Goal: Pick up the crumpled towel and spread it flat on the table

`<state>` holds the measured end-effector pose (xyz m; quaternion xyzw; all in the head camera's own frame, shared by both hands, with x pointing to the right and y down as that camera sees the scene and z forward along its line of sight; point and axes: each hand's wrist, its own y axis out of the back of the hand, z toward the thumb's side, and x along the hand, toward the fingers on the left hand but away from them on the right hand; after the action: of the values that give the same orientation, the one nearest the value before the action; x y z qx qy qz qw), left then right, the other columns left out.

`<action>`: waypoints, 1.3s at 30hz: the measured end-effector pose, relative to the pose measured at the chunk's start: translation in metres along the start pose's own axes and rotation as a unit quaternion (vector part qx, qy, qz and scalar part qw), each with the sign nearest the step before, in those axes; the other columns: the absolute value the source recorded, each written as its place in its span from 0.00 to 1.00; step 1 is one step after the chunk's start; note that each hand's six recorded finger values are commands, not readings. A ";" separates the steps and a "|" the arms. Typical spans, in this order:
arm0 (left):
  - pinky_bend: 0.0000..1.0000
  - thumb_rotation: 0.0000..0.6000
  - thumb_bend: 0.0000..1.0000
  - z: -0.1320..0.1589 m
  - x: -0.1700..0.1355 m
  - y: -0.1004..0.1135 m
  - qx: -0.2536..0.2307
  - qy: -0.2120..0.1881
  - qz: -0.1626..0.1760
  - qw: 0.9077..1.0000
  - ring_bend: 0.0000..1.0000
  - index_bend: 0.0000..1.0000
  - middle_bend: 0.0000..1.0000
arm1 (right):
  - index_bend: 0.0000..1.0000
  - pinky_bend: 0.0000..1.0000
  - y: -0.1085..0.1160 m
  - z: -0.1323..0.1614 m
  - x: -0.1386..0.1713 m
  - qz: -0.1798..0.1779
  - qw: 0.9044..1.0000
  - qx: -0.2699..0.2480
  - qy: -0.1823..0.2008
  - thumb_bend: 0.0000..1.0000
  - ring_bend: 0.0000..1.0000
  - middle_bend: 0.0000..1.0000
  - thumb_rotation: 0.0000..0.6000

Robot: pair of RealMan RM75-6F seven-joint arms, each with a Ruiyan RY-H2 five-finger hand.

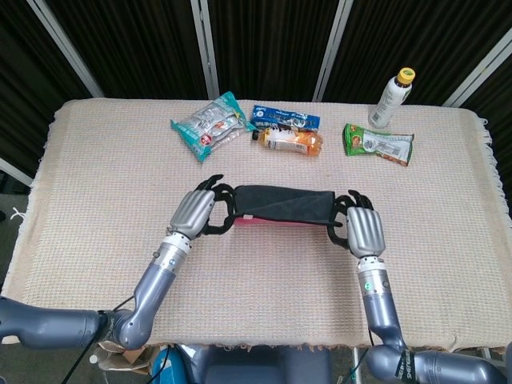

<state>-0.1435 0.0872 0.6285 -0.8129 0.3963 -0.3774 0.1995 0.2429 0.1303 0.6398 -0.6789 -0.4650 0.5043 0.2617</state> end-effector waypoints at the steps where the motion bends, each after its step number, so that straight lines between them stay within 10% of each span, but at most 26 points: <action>1: 0.14 1.00 0.53 -0.002 -0.005 -0.002 -0.002 0.000 -0.001 1.000 0.08 0.65 0.29 | 0.72 0.16 -0.002 -0.001 0.003 0.001 1.000 0.000 0.001 0.50 0.15 0.33 1.00; 39: 0.14 1.00 0.53 -0.003 -0.095 -0.025 -0.053 -0.039 -0.048 0.997 0.08 0.65 0.30 | 0.72 0.16 -0.017 -0.002 0.086 0.040 0.999 0.006 0.030 0.50 0.15 0.33 1.00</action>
<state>-0.1715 0.1774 0.6027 -0.8544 0.3685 -0.3328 0.1532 0.2432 0.2148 0.6166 -0.7104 -0.4265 0.4961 0.2592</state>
